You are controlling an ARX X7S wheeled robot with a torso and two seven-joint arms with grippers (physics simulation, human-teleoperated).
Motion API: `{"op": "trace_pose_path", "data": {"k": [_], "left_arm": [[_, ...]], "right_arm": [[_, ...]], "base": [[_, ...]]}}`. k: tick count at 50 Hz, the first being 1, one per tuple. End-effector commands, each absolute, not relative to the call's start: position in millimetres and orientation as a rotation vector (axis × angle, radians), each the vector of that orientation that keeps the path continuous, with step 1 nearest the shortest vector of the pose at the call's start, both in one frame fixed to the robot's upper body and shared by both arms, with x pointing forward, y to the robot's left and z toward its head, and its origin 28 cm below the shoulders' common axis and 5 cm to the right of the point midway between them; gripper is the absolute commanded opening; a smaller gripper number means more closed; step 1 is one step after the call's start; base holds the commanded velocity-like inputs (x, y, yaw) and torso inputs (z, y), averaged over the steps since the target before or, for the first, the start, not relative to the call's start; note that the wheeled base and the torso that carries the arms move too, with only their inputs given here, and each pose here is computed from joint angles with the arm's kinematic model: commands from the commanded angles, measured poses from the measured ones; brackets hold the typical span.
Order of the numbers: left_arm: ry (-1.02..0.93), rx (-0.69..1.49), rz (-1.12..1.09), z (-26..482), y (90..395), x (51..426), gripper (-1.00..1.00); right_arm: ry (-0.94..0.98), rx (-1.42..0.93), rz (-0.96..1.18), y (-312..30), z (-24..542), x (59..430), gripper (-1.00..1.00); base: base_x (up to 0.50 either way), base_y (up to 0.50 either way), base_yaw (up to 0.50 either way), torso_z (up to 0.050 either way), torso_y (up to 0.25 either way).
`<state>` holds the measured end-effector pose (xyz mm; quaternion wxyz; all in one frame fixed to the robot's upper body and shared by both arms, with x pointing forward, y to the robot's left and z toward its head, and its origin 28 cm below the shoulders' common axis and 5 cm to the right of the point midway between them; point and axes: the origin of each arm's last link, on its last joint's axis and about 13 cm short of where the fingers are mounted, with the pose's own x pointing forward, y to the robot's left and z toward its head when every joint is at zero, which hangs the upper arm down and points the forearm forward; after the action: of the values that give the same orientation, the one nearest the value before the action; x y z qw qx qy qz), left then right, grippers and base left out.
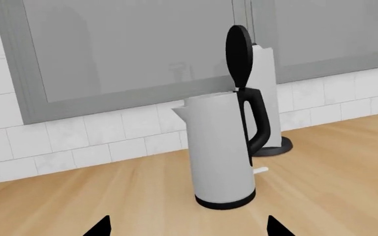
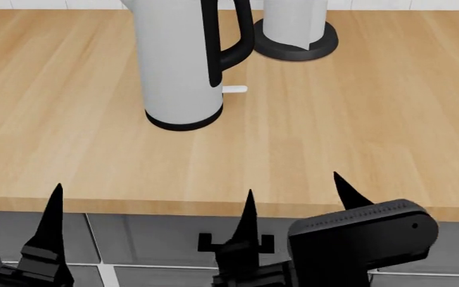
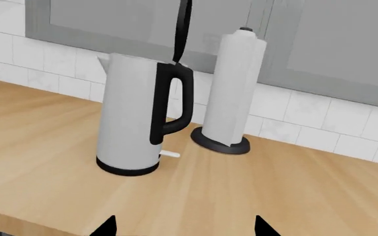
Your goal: Close the lid of the electric kettle.
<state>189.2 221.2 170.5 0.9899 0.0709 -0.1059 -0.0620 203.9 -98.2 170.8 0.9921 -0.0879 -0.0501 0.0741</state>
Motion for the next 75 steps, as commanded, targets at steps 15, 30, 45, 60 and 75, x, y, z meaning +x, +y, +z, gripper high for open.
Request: {"op": "trace_pose_path", "data": {"k": [15,30,45,60,75], "left_arm": [[-0.275,0.292,-0.182,238.1,227.4,178.8,1.00],[-0.314,0.278,-0.179,262.9,233.0,179.5,1.00],[-0.316,0.284,-0.186,264.7,232.1,177.8,1.00],[-0.326,0.287,-0.180,267.6,233.1,177.2,1.00],[-0.338,0.280,-0.164,269.4,236.2,172.6,1.00]], "right_arm": [[-0.257,-0.344,0.115,-115.6,269.7,182.7,1.00],[-0.300,-0.375,0.133,-112.3,282.6,178.6,1.00],[-0.316,-0.394,0.142,-109.1,282.7,178.5,1.00],[-0.339,-0.396,0.126,-110.4,286.3,176.5,1.00],[-0.341,-0.401,0.140,-107.2,285.8,176.6,1.00]], "base": [[0.00,0.00,0.00,0.000,0.000],[0.11,0.00,0.00,0.000,0.000],[0.36,0.00,0.00,0.000,0.000],[0.40,0.00,0.00,0.000,0.000],[0.40,0.00,0.00,0.000,0.001]]}}
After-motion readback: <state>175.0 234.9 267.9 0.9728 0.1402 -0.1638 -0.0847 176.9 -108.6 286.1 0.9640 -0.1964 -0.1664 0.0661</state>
